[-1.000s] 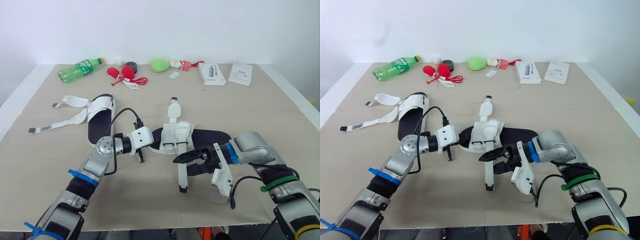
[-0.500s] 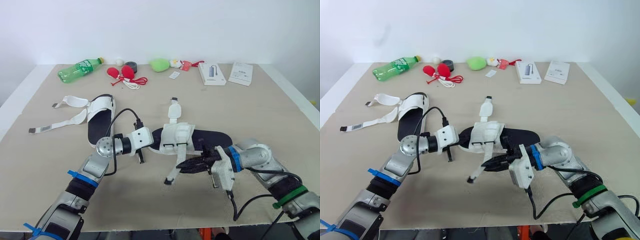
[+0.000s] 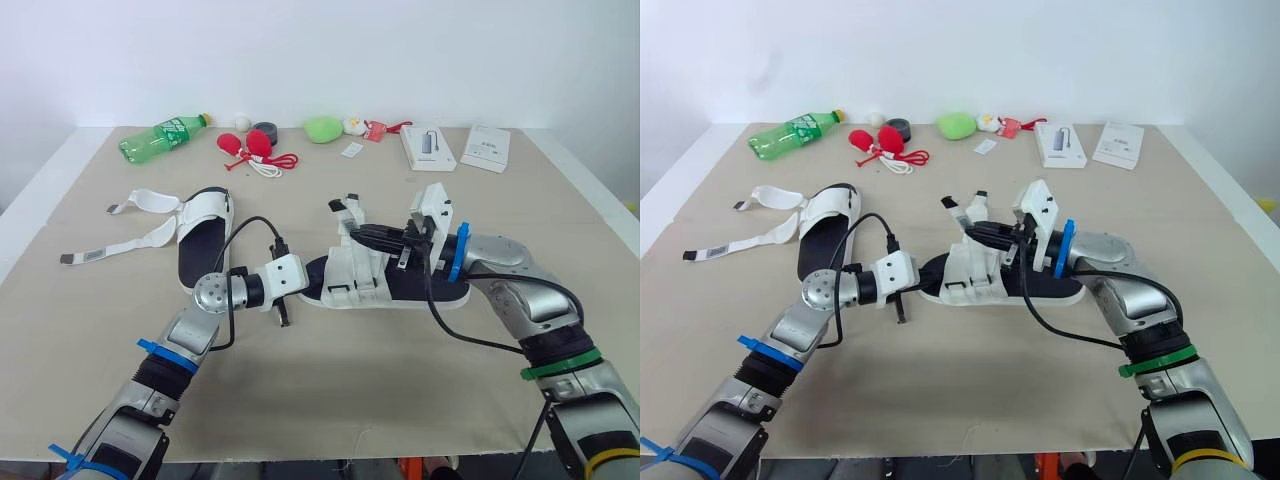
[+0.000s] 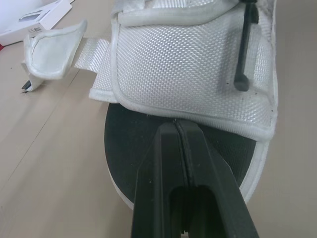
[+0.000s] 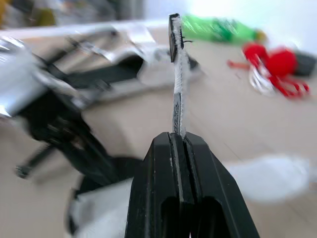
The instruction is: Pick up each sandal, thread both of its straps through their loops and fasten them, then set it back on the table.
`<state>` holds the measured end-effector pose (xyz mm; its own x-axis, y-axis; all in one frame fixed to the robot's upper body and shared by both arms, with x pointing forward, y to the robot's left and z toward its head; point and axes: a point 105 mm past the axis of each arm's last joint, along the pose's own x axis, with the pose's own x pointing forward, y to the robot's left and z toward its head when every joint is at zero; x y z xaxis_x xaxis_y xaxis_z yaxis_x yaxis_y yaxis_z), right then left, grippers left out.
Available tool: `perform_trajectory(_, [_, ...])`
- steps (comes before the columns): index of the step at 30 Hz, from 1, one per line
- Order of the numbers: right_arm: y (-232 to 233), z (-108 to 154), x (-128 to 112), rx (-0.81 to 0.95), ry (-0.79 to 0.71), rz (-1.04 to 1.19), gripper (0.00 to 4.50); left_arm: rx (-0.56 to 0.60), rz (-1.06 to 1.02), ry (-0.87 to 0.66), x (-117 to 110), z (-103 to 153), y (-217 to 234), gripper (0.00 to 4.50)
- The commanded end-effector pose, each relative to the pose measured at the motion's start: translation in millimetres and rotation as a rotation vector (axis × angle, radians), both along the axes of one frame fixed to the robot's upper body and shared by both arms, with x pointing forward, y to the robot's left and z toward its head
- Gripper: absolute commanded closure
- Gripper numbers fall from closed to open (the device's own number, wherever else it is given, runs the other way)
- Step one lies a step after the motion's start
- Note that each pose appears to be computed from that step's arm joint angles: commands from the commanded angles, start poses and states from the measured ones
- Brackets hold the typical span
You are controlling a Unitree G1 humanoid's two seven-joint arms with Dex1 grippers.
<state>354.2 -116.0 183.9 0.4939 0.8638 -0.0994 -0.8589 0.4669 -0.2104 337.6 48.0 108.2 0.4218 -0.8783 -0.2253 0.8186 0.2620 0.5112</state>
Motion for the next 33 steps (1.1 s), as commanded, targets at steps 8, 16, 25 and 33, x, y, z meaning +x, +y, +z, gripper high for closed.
perform_trajectory(8, [-28,2,13,-0.023,-0.034,-0.146,4.42,0.058,0.012,0.067,-6,-22,5,4.50])
perform_trajectory(16, [-30,-11,15,-0.029,0.042,-0.174,4.42,0.061,0.007,0.067,-5,-21,5,4.50])
perform_trajectory(25, [-44,8,25,-0.067,-0.057,-0.236,1.66,0.068,0.010,0.074,-6,-23,8,4.50])
perform_trajectory(33, [-23,64,38,-0.068,-0.203,-0.135,1.12,0.067,0.007,0.068,-3,-21,6,4.50])
